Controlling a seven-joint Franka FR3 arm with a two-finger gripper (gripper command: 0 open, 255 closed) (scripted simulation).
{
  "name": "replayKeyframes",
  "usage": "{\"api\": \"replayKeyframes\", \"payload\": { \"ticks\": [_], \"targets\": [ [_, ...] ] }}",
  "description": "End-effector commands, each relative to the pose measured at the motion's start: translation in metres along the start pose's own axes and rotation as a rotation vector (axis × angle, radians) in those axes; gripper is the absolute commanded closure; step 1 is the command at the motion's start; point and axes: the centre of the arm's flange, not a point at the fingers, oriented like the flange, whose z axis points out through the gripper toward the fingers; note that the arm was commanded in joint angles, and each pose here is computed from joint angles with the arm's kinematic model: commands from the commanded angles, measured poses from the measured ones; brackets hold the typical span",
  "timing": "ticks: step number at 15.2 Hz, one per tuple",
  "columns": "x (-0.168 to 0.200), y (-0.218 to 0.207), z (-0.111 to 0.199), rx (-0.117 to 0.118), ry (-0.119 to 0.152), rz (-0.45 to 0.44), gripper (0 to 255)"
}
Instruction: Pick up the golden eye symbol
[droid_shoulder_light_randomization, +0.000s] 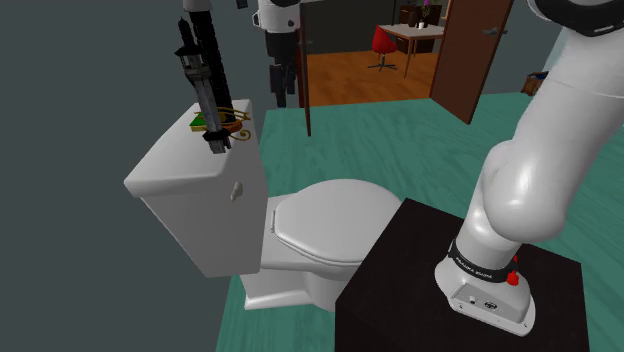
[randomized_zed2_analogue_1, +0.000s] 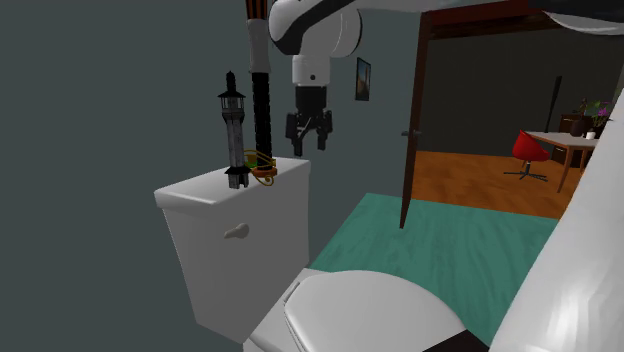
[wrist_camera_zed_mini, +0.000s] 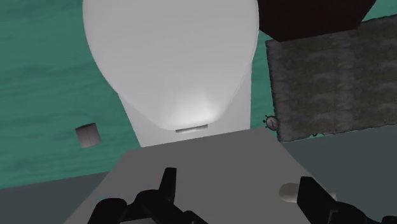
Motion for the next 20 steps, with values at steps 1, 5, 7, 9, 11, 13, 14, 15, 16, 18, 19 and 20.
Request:
{"api": "replayKeyframes", "payload": {
  "ticks": [1,5,7,9,11,13,14,15,16,18,19,20],
  "targets": [
    [0.025,-0.006,0.002,0.005,0.007,-0.046,0],
    [0.075,-0.017,0.004,0.015,0.02,-0.135,0],
    [0.099,-0.024,0.005,0.02,0.027,-0.18,0],
    [0.123,-0.032,0.006,0.024,0.033,-0.225,0],
    [0.14,-0.038,0.006,0.028,0.038,-0.256,0],
    [0.139,-0.039,0.016,0.028,0.038,-0.256,0],
    [0.139,-0.039,0.022,0.028,0.038,-0.256,0],
    [0.139,-0.039,0.027,0.028,0.038,-0.256,0],
    [0.139,-0.039,0.032,0.028,0.038,-0.256,0],
    [0.138,-0.04,0.046,0.028,0.038,-0.256,0],
    [0.138,-0.04,0.046,0.028,0.038,-0.256,0],
    [0.138,-0.04,0.046,0.028,0.038,-0.256,0]
  ]
}}
